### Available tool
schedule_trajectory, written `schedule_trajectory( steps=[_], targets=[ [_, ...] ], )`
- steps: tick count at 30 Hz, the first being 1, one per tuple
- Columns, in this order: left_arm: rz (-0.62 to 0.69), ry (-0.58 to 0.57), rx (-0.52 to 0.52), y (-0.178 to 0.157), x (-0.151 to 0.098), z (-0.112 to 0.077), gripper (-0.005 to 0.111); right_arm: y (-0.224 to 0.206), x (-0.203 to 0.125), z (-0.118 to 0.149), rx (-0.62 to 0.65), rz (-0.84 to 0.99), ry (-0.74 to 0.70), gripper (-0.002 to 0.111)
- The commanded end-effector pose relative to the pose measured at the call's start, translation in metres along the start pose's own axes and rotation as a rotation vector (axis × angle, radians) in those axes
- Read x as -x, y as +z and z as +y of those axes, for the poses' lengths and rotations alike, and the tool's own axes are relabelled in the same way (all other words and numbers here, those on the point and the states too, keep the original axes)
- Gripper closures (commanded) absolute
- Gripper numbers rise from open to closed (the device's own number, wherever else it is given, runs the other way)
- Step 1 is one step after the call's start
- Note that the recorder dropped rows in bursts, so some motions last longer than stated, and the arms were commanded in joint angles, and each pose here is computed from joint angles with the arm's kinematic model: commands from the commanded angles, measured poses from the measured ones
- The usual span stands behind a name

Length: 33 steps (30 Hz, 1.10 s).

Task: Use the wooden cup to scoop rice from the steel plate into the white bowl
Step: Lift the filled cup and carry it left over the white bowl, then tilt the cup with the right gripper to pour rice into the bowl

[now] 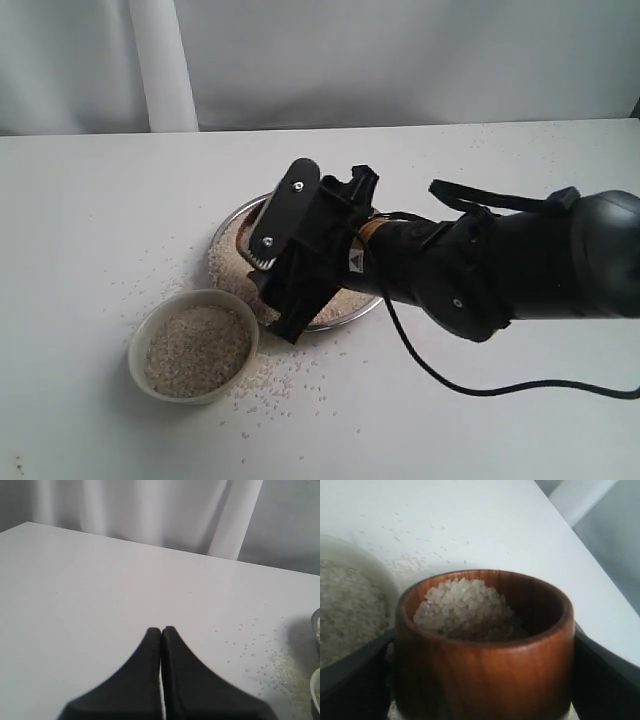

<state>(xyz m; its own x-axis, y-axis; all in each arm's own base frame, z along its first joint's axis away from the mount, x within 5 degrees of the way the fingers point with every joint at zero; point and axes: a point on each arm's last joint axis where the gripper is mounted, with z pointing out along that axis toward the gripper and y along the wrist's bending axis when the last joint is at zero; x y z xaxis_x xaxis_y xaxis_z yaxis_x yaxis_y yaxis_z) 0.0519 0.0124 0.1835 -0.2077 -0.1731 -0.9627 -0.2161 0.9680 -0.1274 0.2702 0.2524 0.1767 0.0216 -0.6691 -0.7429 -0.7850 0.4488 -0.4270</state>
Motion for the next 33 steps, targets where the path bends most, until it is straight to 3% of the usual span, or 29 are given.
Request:
schedule_trajectory(
  steps=[1, 9, 13, 29, 33],
  targets=[
    [0.003, -0.005, -0.003, 0.001, 0.0, 0.0, 0.107, -0.01, 0.028, 0.018, 0.078, -0.002, -0.249, 0.108],
    [0.003, -0.005, -0.003, 0.001, 0.0, 0.0, 0.107, -0.008, 0.093, 0.028, 0.161, 0.024, -0.602, 0.108],
    [0.003, -0.005, -0.003, 0.001, 0.0, 0.0, 0.107, 0.001, 0.093, 0.03, 0.175, 0.153, -0.857, 0.108],
    [0.003, -0.005, -0.003, 0.001, 0.0, 0.0, 0.107, 0.033, 0.062, 0.047, 0.221, 0.294, -1.159, 0.108],
    [0.003, -0.005, -0.003, 0.001, 0.0, 0.0, 0.107, 0.035, 0.06, 0.048, 0.227, 0.299, -1.17, 0.108]
  ],
)
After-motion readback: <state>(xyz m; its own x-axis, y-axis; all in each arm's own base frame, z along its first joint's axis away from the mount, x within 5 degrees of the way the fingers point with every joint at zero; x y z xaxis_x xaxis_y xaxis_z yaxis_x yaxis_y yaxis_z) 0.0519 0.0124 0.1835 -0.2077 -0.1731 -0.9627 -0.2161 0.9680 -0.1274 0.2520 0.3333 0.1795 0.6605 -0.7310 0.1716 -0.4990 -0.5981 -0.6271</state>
